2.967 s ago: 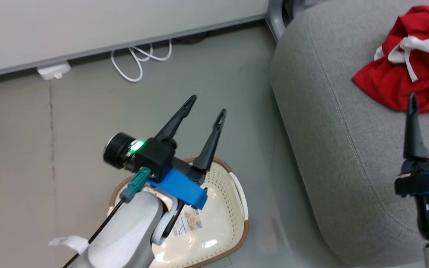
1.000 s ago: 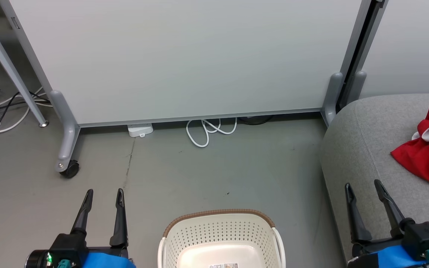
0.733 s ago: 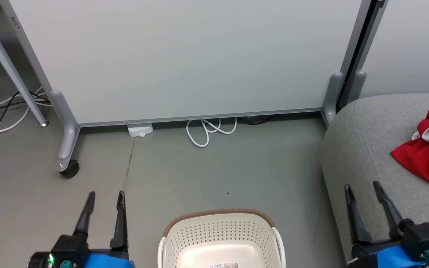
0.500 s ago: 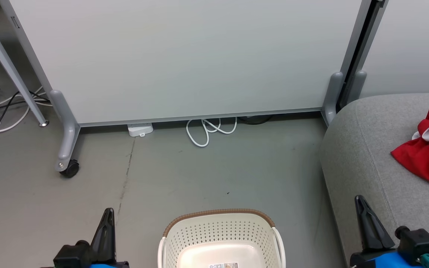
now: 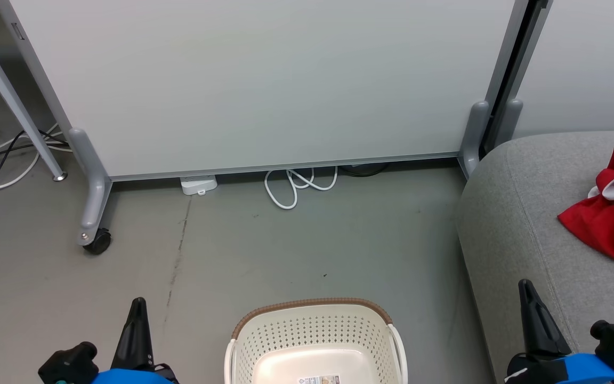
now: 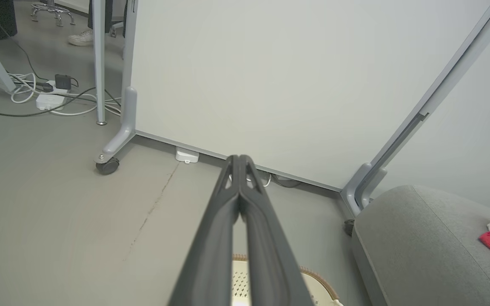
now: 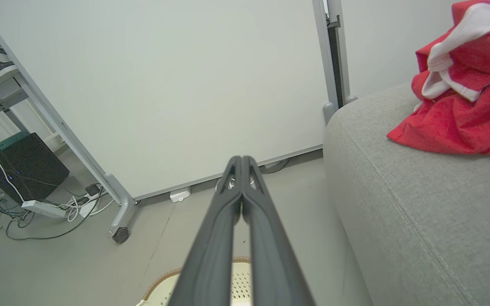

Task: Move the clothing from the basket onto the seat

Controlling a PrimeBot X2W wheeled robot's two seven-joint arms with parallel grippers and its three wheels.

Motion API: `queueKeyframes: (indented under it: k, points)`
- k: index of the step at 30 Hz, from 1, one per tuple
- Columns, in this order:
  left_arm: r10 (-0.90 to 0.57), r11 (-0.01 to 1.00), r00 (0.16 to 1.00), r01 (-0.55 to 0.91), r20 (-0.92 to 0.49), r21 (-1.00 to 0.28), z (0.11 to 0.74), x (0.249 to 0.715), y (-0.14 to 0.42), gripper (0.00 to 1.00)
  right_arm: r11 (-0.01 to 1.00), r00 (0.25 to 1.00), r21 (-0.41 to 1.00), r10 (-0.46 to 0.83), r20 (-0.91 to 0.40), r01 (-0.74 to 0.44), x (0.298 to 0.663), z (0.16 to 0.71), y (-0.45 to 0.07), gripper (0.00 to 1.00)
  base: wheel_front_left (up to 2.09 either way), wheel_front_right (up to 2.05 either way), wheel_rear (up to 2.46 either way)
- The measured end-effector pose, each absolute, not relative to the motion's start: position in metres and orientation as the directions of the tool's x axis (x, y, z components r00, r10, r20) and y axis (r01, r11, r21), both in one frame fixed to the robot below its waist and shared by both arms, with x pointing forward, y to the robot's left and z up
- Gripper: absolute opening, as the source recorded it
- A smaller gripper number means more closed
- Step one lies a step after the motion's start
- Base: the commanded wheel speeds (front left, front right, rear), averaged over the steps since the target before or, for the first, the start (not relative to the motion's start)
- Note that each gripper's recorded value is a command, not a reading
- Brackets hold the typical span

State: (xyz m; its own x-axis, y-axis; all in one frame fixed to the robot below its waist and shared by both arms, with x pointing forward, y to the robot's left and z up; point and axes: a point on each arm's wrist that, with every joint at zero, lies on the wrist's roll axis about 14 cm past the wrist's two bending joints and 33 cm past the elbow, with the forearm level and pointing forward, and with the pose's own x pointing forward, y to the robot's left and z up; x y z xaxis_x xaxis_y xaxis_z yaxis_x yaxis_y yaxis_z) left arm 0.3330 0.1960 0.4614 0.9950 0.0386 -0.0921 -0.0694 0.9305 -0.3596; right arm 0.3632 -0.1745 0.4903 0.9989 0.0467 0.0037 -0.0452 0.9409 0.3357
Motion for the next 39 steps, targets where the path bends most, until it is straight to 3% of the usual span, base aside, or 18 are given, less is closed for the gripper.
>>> queueKeyframes:
  k: [19, 39]
  points:
    - [0.067, 0.777, 0.992, -0.117, -0.104, -0.619, 0.467, 0.345, 0.203, 0.0, 0.794, 1.0, 0.607, 0.004, -0.026, 0.013, 0.37, 0.49, -0.184, 0.0, 0.0, 0.0, 0.0]
    - [0.063, 0.588, 0.993, -0.12, -0.102, -0.8, 0.475, 0.357, 0.206, 0.0, 0.603, 0.999, 0.797, -0.01, -0.042, 0.039, 0.376, 0.492, -0.189, 0.0, 0.0, 0.0, 0.0]
